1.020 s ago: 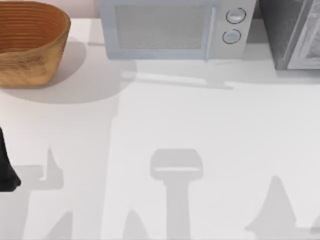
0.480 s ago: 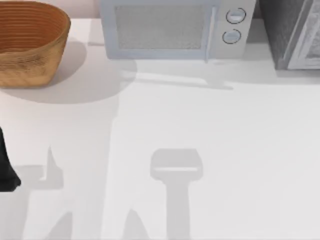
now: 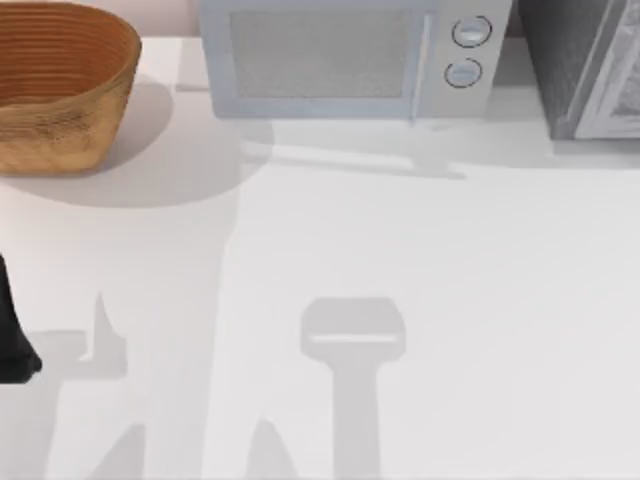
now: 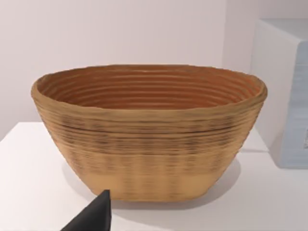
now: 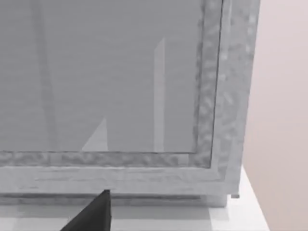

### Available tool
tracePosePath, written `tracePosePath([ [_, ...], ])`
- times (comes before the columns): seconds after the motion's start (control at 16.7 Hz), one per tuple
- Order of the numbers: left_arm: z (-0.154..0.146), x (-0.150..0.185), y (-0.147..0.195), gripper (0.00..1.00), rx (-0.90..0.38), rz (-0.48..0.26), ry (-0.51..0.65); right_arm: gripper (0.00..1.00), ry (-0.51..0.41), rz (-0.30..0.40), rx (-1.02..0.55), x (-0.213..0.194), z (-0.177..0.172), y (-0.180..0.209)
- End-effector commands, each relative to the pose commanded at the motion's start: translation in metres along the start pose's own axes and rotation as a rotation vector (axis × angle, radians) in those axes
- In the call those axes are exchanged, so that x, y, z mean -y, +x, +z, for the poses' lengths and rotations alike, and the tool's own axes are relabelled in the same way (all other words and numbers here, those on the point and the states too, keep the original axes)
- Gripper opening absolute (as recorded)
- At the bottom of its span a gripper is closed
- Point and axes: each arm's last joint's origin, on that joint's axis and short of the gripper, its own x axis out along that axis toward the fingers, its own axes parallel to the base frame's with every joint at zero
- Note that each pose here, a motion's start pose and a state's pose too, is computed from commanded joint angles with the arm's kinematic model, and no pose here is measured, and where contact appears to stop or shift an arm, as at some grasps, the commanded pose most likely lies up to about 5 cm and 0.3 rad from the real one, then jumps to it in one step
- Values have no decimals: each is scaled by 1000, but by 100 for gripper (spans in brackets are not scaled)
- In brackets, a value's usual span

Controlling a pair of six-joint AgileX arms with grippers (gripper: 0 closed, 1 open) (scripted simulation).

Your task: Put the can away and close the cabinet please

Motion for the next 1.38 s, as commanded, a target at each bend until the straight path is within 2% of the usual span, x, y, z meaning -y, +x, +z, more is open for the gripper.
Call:
tracePosePath([
  [0.3, 0, 0, 0, 100, 0, 0, 0, 100, 9, 1, -4, 38, 42, 17],
  [0.48, 0, 0, 0, 100, 0, 0, 0, 100, 24, 1, -12, 62, 91, 27],
  [0.66, 0, 0, 0, 100, 0, 0, 0, 100, 37, 2, -19, 73, 154, 32],
  [0.84, 0, 0, 0, 100, 0, 0, 0, 100, 45, 1, -24, 65, 221, 28],
  [1.08, 0, 0, 0, 100, 0, 0, 0, 100, 34, 0, -19, 31, 298, 13],
  [1.26, 0, 0, 0, 100, 0, 0, 0, 100, 13, 0, -7, 4, 333, 0],
  [1.38, 0, 0, 0, 100, 0, 0, 0, 100, 4, -1, -2, -5, 344, -4],
])
